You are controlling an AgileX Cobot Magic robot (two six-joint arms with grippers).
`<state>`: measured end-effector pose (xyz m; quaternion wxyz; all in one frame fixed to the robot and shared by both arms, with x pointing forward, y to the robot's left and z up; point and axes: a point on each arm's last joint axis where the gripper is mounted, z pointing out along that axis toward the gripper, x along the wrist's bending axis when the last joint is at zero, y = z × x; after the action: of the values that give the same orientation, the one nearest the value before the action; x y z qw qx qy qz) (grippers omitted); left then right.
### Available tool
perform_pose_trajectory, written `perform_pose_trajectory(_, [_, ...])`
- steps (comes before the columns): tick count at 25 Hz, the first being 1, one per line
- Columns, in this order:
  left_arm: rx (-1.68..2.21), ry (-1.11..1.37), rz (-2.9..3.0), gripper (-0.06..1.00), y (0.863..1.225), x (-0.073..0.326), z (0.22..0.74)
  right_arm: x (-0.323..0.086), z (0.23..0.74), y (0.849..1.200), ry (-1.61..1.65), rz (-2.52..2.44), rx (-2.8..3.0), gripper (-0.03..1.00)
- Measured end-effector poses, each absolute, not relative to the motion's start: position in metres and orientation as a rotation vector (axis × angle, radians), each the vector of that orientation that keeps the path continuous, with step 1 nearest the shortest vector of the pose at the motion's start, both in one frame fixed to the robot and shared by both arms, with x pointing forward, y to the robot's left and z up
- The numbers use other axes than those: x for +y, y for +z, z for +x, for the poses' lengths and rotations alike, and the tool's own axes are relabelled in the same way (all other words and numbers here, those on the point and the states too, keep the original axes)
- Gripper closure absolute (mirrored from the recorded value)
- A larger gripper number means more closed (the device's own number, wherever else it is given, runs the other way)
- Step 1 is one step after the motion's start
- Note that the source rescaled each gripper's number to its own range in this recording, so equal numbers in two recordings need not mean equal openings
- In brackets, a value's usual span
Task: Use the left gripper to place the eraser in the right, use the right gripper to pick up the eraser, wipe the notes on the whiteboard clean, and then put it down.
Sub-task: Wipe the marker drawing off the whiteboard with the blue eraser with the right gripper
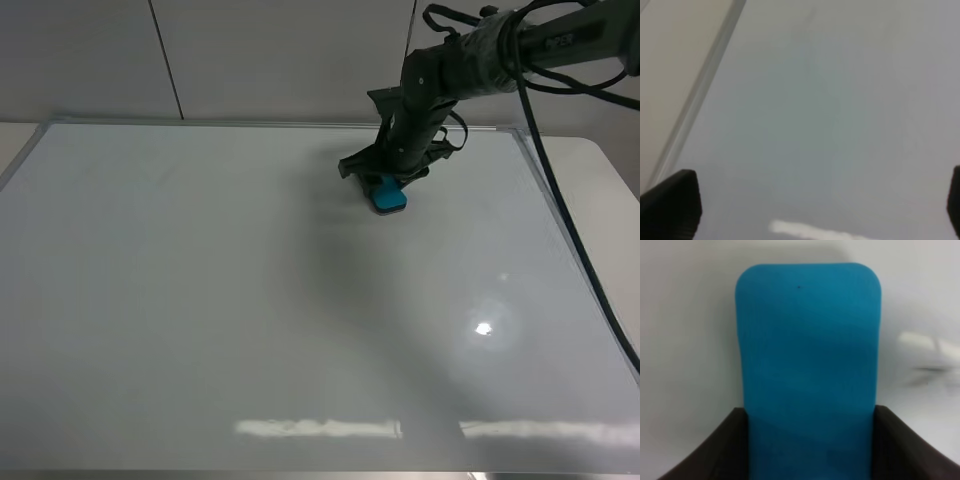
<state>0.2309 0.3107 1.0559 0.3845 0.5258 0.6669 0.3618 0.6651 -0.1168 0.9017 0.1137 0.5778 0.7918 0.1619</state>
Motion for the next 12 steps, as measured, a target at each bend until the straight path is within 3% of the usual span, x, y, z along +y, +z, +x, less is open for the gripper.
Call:
perform_pose_trajectory(7, [1.699, 0.922, 1.340, -0.06, 1.056, 0.311, 0.231, -0.174, 0.683, 0.901, 0.408, 1.886, 2.158, 0.94])
perform_pose_trajectory(12, [1.699, 0.922, 1.340, -0.06, 1.056, 0.311, 0.231, -0.179, 0.684, 0.901, 0.409, 1.910, 2.132, 0.94])
